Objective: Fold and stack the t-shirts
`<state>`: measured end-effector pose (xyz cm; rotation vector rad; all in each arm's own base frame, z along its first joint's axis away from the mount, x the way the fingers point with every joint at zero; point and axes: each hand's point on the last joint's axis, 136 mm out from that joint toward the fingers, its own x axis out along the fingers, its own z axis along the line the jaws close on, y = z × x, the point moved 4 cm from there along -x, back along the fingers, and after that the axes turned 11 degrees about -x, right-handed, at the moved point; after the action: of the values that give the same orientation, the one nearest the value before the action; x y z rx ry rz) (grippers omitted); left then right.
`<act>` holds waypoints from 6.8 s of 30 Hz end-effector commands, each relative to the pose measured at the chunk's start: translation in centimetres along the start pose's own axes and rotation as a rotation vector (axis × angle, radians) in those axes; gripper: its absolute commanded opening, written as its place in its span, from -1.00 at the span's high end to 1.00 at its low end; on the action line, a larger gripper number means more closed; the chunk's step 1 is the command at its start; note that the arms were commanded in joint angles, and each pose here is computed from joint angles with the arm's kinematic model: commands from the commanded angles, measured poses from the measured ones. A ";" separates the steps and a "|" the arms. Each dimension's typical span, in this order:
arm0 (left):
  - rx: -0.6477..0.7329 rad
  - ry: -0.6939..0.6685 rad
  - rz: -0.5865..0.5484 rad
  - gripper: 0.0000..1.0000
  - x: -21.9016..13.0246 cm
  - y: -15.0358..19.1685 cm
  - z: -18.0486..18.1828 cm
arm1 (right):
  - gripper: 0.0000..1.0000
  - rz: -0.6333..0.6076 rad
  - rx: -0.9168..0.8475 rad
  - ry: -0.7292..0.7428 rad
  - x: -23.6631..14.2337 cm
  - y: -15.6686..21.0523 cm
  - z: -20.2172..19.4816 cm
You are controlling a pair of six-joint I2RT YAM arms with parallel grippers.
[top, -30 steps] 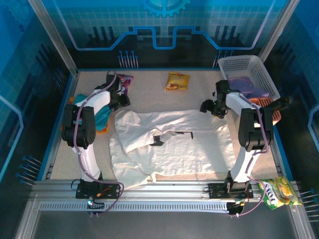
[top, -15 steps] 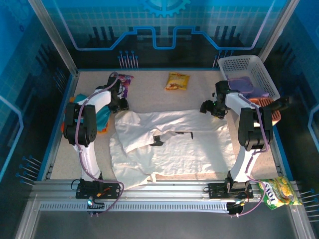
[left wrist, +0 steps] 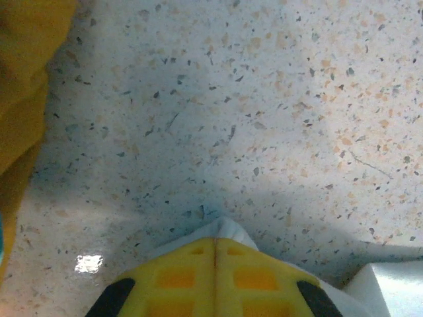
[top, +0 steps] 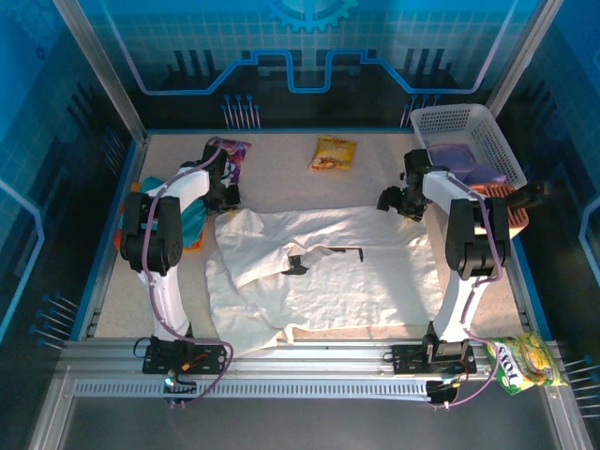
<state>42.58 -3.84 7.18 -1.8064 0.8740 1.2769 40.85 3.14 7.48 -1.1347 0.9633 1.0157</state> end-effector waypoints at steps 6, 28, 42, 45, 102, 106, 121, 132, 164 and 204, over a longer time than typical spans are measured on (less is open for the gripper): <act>-0.068 -0.033 -0.055 1.00 -2.8 -0.5 1.3 | -0.36 0.064 0.062 0.108 1.2 0.7 -2.2; -0.270 -0.049 -0.142 1.00 -5.7 -1.2 6.6 | -0.22 0.035 0.181 0.216 0.4 1.9 -6.5; -0.227 0.042 -0.222 1.00 -6.1 -5.5 4.0 | -0.24 -0.016 0.159 0.205 -0.4 0.8 -6.6; -0.214 0.037 -0.226 1.00 -5.6 -6.3 3.8 | -0.25 -0.024 0.148 0.201 -0.4 0.6 -6.4; 0.021 0.028 0.050 -0.08 -0.2 4.4 -4.3 | -0.68 0.078 0.018 0.120 3.2 -0.4 -1.2; 0.015 -0.004 0.072 -0.07 1.8 3.7 -4.4 | -0.68 0.073 0.043 0.113 3.4 -0.7 -1.6; -0.001 -0.020 0.055 -0.04 4.0 -1.7 -5.2 | -0.68 0.040 0.061 0.085 3.7 -3.8 -0.9; 0.021 0.158 -0.014 -0.16 -6.0 0.9 -7.1 | -0.72 -0.132 -0.033 0.049 -4.5 -3.1 1.6; -0.267 0.114 0.250 -0.06 -11.4 31.9 10.2 | -0.74 -0.024 0.426 0.086 -7.9 21.2 -5.3; -0.178 0.051 0.174 -0.03 -8.8 34.1 8.4 | -0.04 0.026 0.590 0.000 -3.6 22.8 -7.7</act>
<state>7.09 -12.84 6.17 -2.0066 1.0241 1.5073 15.30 -2.96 4.91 -0.6453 1.3211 0.6468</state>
